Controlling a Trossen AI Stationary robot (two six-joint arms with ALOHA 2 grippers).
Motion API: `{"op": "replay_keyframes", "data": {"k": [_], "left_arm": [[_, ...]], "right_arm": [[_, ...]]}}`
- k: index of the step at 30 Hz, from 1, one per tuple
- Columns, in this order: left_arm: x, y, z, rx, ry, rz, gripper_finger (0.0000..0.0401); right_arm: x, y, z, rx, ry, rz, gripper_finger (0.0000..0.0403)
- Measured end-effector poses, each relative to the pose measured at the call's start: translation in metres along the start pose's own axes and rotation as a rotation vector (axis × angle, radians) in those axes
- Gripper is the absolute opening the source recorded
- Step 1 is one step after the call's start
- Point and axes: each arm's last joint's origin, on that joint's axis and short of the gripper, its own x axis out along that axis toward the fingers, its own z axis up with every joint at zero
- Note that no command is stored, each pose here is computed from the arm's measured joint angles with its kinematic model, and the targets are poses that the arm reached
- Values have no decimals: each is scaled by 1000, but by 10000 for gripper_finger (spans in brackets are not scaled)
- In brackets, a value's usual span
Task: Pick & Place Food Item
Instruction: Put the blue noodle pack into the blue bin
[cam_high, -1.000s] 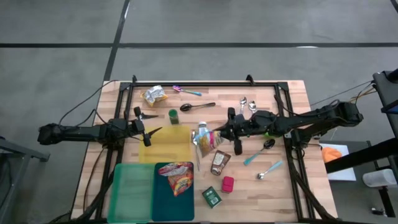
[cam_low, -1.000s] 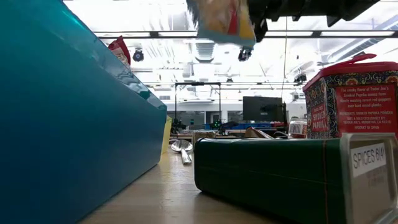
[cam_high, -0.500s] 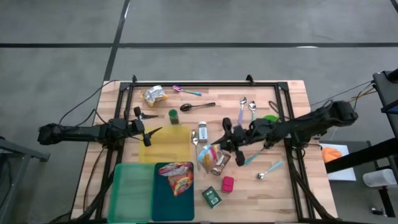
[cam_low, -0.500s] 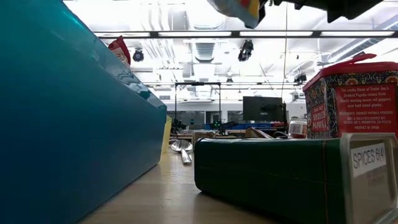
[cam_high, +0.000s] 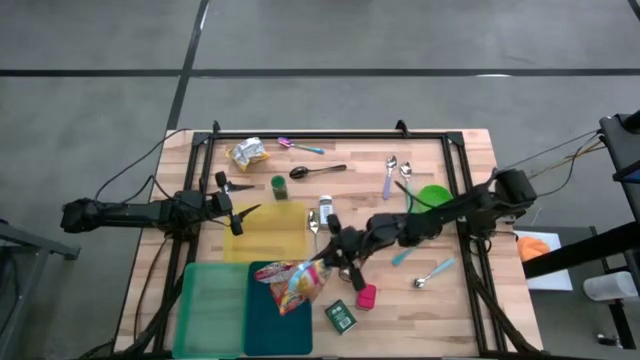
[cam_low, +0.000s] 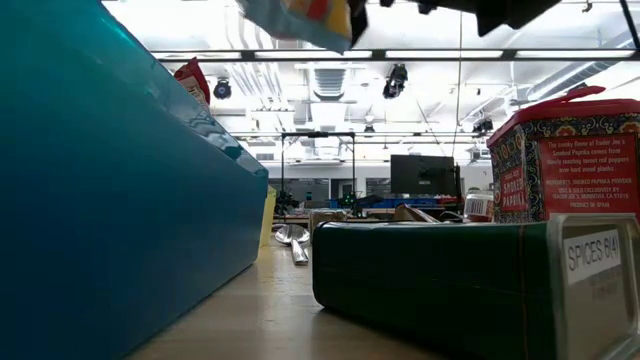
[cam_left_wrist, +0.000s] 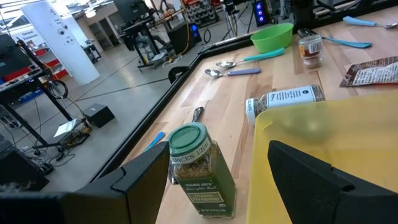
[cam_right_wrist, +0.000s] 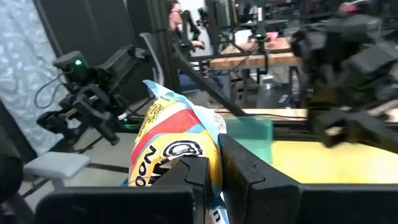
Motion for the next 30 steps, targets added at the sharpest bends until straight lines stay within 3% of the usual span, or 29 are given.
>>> {"op": "replay_keyframes", "data": {"k": [8, 14, 19, 30], "left_arm": [[0, 0, 0, 0, 1, 0, 275], [0, 0, 0, 0, 1, 1, 275], [0, 0, 0, 0, 1, 0, 275], [0, 0, 0, 0, 0, 0, 275]], "right_arm": [[38, 15, -2, 7, 93, 18, 17], [67, 23, -19, -4, 239, -97, 17], [89, 25, -23, -11, 271, -102, 17], [115, 21, -47, 34, 441, -107, 17]]}}
